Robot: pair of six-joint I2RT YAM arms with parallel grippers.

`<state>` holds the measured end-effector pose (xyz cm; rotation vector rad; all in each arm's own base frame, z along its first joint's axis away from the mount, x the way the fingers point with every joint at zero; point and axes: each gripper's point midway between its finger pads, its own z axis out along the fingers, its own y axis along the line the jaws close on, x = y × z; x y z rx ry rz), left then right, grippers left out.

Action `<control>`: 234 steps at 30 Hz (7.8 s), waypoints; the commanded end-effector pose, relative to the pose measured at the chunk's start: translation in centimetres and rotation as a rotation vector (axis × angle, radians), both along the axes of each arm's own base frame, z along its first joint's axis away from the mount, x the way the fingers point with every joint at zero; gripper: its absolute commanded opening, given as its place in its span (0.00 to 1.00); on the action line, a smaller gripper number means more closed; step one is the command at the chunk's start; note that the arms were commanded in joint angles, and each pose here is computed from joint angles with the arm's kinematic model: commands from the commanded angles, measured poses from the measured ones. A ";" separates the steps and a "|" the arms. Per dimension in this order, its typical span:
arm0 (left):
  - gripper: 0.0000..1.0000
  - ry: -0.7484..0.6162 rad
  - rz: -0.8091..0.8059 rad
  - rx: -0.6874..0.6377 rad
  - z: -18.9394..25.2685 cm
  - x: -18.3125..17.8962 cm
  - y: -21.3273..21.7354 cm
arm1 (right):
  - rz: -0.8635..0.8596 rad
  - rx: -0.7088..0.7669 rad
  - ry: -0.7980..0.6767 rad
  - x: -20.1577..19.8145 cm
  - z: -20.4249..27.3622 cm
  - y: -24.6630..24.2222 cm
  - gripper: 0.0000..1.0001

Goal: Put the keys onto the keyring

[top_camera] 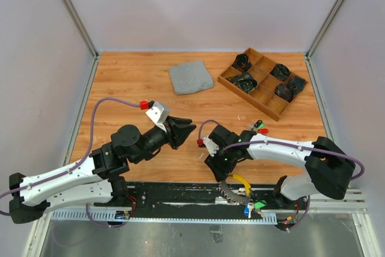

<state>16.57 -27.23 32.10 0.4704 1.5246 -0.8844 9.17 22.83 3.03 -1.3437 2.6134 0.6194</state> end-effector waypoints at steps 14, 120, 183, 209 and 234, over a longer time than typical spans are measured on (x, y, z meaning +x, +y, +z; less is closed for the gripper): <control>0.33 -0.014 0.009 -0.037 2.0 0.3 0.0 | 0.006 -0.001 0.026 0.0 0.2 -0.1 0.11; 0.38 0.252 0.238 -0.005 -6.7 6.1 3.4 | -0.444 0.134 -0.297 4.2 3.6 -0.2 0.15; 0.43 0.183 0.304 -0.033 -5.9 5.3 6.7 | -0.644 -0.111 -0.156 3.2 -0.3 5.3 0.17; 0.44 0.153 0.208 -0.009 -6.0 4.5 5.3 | -0.515 0.108 -0.255 4.9 4.5 3.9 0.01; 0.61 -0.100 -0.236 -0.027 1.2 0.5 -1.1 | 0.007 0.627 -0.654 4.4 20.8 0.4 0.01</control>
